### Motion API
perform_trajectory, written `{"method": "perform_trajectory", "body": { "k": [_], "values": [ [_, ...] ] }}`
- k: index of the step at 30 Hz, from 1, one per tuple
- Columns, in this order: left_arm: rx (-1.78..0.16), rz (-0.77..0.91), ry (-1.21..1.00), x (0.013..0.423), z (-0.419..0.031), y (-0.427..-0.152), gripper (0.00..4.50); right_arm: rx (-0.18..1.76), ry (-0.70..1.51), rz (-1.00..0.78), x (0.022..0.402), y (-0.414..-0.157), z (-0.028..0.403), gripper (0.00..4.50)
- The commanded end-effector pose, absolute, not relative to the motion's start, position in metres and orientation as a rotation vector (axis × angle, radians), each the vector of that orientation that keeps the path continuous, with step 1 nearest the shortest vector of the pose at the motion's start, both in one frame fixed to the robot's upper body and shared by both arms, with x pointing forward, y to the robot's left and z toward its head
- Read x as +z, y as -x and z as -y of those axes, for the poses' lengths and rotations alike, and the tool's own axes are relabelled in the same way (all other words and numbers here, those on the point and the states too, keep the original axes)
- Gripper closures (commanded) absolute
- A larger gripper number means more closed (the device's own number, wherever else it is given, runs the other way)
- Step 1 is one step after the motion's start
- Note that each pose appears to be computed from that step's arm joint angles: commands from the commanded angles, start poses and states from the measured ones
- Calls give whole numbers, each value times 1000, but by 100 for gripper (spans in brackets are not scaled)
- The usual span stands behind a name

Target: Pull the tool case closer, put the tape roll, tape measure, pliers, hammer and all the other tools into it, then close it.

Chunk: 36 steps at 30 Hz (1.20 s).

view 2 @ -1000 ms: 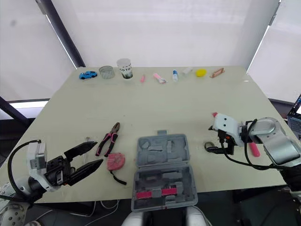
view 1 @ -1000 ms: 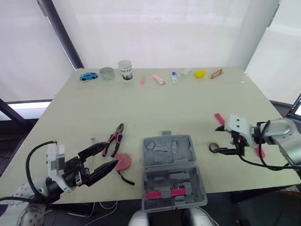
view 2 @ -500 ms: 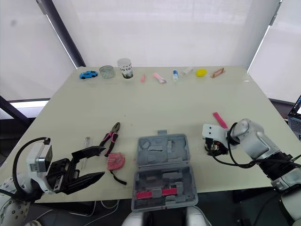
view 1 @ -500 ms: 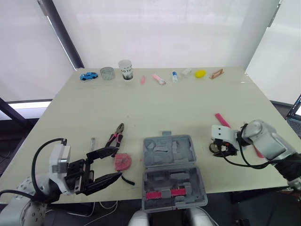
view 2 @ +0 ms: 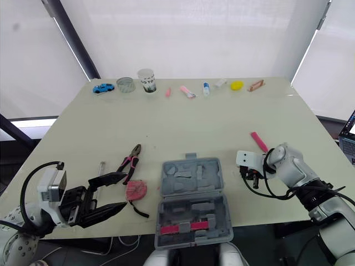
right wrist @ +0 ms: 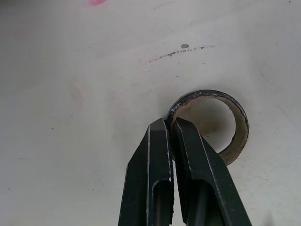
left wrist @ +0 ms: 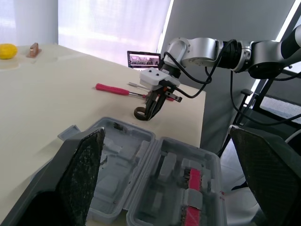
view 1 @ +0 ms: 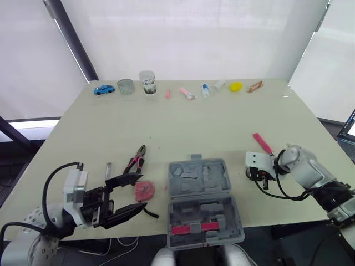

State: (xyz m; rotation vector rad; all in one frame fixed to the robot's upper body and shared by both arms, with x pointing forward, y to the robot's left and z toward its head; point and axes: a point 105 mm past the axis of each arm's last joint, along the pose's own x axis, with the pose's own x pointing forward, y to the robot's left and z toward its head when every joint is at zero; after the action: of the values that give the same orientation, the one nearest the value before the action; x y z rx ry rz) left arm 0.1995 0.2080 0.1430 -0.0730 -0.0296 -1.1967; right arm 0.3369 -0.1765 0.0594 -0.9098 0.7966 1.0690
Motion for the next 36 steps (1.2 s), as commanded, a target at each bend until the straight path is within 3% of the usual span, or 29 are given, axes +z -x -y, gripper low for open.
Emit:
{"method": "perform_trajectory", "body": {
  "k": [1, 5, 14, 23, 26, 36],
  "values": [
    [-1195, 64, 48, 149, -206, -198, 0, 1100, 938, -700, 91, -343, 163, 443],
    [-1124, 86, 69, 151, -211, -200, 0, 1255, 947, -581, 133, -336, 120, 443],
    [-877, 125, 123, 152, -246, -198, 0, 1466, 1086, -323, 186, -338, 20, 443],
    [-730, 102, 132, 139, -268, -185, 0, 1581, 1184, -268, 172, -348, -61, 443],
    [-695, 108, 130, 138, -269, -182, 0, 1566, 1209, -276, 150, -352, -83, 443],
    [-682, 96, 125, 136, -266, -180, 0, 1631, 1180, -367, 123, -347, -83, 443]
  ]
}}
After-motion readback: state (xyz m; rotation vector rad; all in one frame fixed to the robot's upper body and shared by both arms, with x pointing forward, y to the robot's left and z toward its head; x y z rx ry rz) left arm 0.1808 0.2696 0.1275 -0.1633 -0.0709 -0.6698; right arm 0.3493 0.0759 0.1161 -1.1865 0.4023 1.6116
